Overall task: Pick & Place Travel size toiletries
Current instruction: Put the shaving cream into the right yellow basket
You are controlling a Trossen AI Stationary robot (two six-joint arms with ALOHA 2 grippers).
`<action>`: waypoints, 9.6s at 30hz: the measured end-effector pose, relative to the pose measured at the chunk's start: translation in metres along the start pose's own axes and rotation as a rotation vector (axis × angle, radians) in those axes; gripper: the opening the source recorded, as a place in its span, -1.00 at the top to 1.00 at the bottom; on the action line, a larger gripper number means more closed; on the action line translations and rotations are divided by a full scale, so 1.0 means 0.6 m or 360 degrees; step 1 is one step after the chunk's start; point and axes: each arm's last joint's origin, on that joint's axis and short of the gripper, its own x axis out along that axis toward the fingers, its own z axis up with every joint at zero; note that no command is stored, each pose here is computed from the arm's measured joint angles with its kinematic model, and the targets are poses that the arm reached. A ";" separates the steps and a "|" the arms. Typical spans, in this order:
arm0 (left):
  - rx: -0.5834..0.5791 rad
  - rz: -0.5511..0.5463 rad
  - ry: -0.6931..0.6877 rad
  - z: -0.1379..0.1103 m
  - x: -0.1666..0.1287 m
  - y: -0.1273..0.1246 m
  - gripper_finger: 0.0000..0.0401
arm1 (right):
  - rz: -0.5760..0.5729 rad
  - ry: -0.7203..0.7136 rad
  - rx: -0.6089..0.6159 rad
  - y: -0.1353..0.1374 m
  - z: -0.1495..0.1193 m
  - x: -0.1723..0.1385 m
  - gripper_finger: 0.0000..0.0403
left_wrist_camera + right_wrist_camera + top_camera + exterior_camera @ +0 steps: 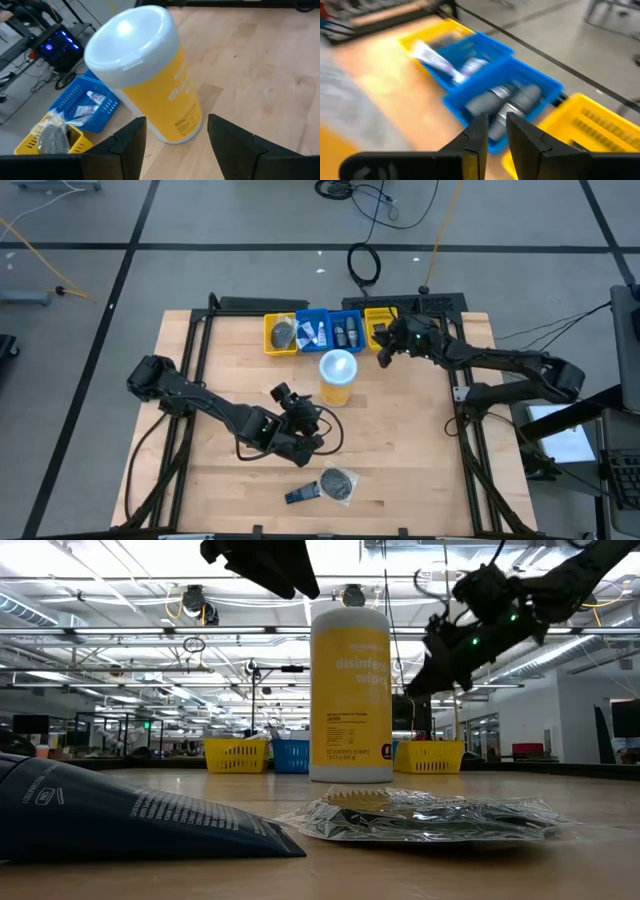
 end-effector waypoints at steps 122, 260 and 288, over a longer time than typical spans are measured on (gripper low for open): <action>-0.0258 -0.1049 0.0641 -0.183 -0.080 -0.059 0.47 | 0.0850 -0.0110 -0.0407 0.180 -0.001 -0.130 0.57; 0.0291 -0.0231 -0.0447 -0.030 -0.014 0.051 0.02 | 0.0919 -0.0740 -0.0135 0.197 0.088 -0.151 1.00; 0.0195 -0.0250 -0.0438 -0.028 -0.010 0.053 0.01 | -0.0351 -0.0214 -0.0141 0.043 0.058 -0.087 1.00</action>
